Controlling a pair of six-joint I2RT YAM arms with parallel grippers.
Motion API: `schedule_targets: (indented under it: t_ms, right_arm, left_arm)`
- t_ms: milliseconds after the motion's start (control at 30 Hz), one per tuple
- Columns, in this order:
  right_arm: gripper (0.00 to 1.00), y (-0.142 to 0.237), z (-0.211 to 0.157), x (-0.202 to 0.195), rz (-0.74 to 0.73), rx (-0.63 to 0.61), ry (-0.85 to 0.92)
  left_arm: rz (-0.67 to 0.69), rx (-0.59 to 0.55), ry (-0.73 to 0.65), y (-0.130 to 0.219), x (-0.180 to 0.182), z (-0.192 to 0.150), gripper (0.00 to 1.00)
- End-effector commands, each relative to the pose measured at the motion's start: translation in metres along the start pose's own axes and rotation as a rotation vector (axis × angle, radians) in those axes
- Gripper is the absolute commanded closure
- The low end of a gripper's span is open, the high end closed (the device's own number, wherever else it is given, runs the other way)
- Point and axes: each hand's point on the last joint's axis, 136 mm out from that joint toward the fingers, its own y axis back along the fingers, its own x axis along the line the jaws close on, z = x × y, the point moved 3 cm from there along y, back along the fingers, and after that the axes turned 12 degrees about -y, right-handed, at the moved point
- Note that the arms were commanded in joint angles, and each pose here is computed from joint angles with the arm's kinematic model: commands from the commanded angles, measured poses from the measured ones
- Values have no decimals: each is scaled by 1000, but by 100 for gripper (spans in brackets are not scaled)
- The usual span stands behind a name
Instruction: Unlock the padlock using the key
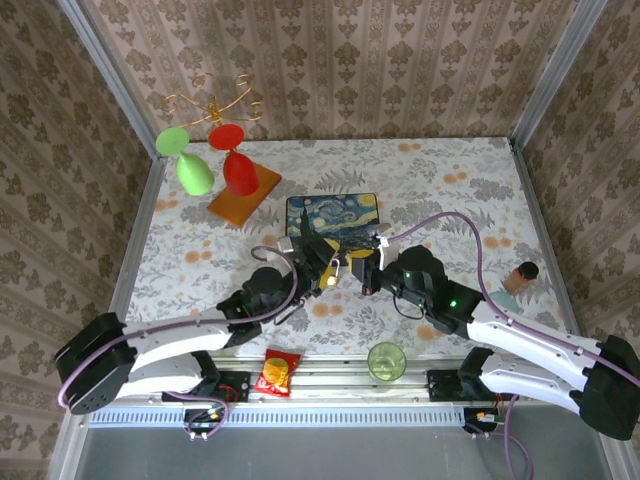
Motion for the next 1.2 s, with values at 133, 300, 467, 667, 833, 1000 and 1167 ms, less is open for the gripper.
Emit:
schedule_targets:
  t_ms: [133, 300, 467, 667, 833, 1000, 1167]
  right_arm:
    - [100, -2, -5, 17, 121, -54, -61]
    - [100, 0, -19, 16, 133, -49, -79]
    - [100, -2, -26, 14, 136, -42, -81]
    - [100, 0, -43, 4, 96, -24, -83]
    - [100, 8, -46, -6, 58, -34, -66]
    - [100, 16, -44, -9, 46, -47, -56]
    - [100, 21, -46, -13, 29, -45, -43]
  left_arm:
    - [-127, -80, 160, -13, -16, -1, 2]
    - [-167, -80, 217, -21, -17, -6, 4]
    - [-205, -34, 254, -36, -17, -20, 9]
    - [-184, -30, 252, -38, -9, -28, 21]
    - [-175, -51, 214, -33, -5, -25, 33]
    - [-138, -33, 179, -34, -1, -28, 41]
    - [-135, -28, 161, -36, 3, -30, 60]
